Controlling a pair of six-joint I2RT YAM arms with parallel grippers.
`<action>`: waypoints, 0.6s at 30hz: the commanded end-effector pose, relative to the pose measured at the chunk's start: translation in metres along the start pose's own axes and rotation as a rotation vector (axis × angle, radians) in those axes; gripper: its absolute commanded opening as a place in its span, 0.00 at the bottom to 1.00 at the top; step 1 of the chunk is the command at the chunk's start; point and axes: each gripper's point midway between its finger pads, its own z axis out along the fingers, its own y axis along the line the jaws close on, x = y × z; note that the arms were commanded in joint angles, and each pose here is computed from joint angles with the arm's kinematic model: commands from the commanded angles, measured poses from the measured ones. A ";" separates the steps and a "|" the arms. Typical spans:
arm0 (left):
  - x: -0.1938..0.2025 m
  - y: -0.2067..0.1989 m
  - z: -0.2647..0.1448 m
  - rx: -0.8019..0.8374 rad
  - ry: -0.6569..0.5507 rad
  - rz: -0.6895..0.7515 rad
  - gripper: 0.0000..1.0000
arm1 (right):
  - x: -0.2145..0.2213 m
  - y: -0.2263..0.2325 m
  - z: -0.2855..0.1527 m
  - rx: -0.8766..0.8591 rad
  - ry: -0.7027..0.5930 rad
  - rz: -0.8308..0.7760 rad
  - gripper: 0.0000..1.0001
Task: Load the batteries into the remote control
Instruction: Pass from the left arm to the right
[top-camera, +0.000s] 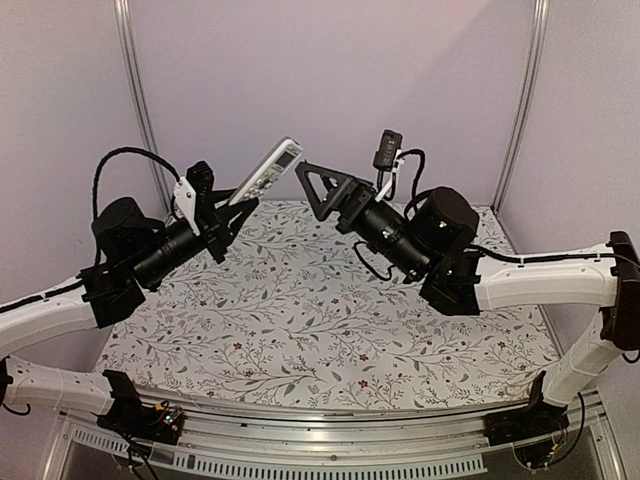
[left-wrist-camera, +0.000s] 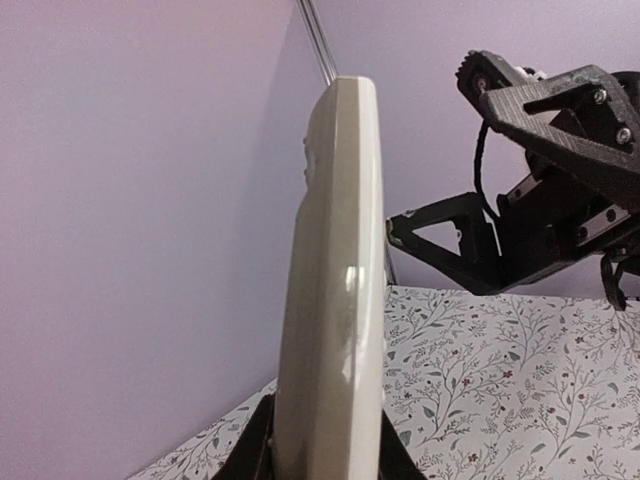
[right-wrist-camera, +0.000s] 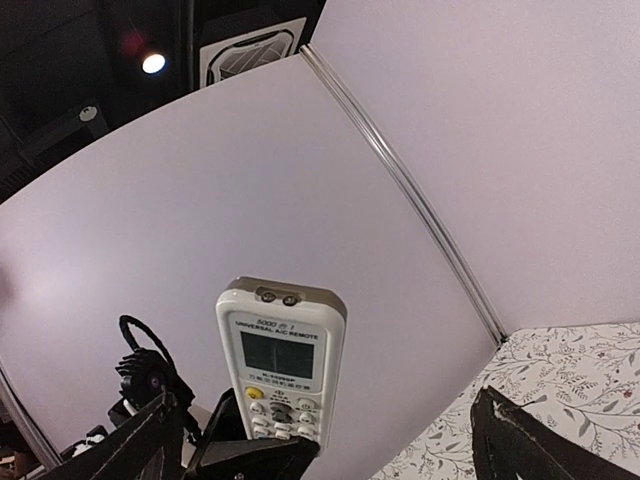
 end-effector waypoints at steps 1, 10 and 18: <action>-0.029 0.008 -0.001 -0.050 -0.096 0.012 0.00 | -0.010 0.024 0.021 -0.104 -0.066 0.105 0.99; -0.010 0.016 0.004 -0.142 -0.027 0.162 0.00 | 0.018 0.026 0.054 -0.152 -0.018 0.166 0.94; -0.008 0.013 0.005 -0.139 -0.034 0.208 0.00 | 0.038 0.023 0.068 -0.174 0.024 0.196 0.75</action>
